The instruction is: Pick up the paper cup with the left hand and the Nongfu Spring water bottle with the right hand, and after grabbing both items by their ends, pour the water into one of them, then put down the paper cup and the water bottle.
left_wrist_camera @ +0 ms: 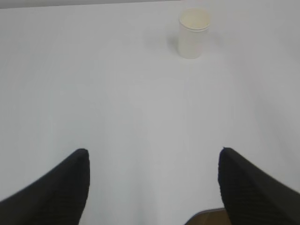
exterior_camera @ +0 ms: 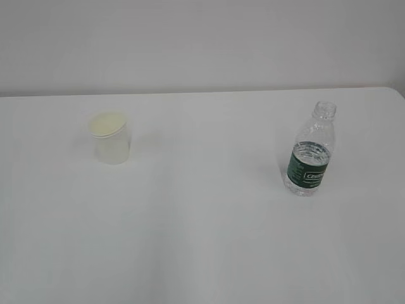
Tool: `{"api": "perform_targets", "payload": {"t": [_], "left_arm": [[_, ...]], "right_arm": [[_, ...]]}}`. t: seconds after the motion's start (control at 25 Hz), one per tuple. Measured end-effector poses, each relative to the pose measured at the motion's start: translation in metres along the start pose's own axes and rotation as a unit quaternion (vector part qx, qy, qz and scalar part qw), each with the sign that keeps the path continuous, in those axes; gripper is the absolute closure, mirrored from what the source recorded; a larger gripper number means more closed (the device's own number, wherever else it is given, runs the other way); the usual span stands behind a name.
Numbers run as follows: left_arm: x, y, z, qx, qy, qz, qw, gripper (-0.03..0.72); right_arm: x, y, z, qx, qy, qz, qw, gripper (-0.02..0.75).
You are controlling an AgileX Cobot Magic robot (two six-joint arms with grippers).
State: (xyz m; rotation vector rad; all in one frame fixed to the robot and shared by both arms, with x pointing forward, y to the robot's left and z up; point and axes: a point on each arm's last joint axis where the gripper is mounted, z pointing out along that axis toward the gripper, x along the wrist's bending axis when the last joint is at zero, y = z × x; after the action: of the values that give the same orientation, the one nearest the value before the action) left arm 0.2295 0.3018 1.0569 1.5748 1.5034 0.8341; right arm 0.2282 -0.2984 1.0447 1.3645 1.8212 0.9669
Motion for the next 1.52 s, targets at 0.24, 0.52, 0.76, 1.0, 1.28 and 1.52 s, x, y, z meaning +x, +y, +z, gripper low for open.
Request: {"api": "perform_targets", "payload": {"t": [0.24, 0.52, 0.76, 1.0, 1.28, 1.52], "left_arm": [[0.0, 0.0, 0.0, 0.0, 0.0, 0.0, 1.0, 0.088], [0.0, 0.0, 0.0, 0.0, 0.0, 0.0, 1.0, 0.096], [0.0, 0.0, 0.0, 0.0, 0.0, 0.0, 1.0, 0.097], [0.0, 0.0, 0.0, 0.0, 0.0, 0.0, 1.0, 0.102], [0.0, 0.0, 0.0, 0.0, 0.0, 0.0, 1.0, 0.102], [0.0, 0.0, 0.0, 0.0, 0.0, 0.0, 1.0, 0.102]], "right_arm": [[0.0, 0.0, 0.0, 0.0, 0.0, 0.0, 1.0, 0.237], [0.0, 0.0, 0.0, 0.0, 0.0, 0.0, 1.0, 0.237], [0.0, 0.0, 0.0, 0.0, 0.0, 0.0, 1.0, 0.237], [-0.0003, 0.0, 0.0, 0.0, -0.002, -0.001, 1.0, 0.237], [-0.0009, -0.0001, 0.0, 0.001, -0.005, -0.002, 1.0, 0.237], [-0.0012, -0.0001, 0.0, 0.001, -0.006, -0.003, 1.0, 0.237]]}}
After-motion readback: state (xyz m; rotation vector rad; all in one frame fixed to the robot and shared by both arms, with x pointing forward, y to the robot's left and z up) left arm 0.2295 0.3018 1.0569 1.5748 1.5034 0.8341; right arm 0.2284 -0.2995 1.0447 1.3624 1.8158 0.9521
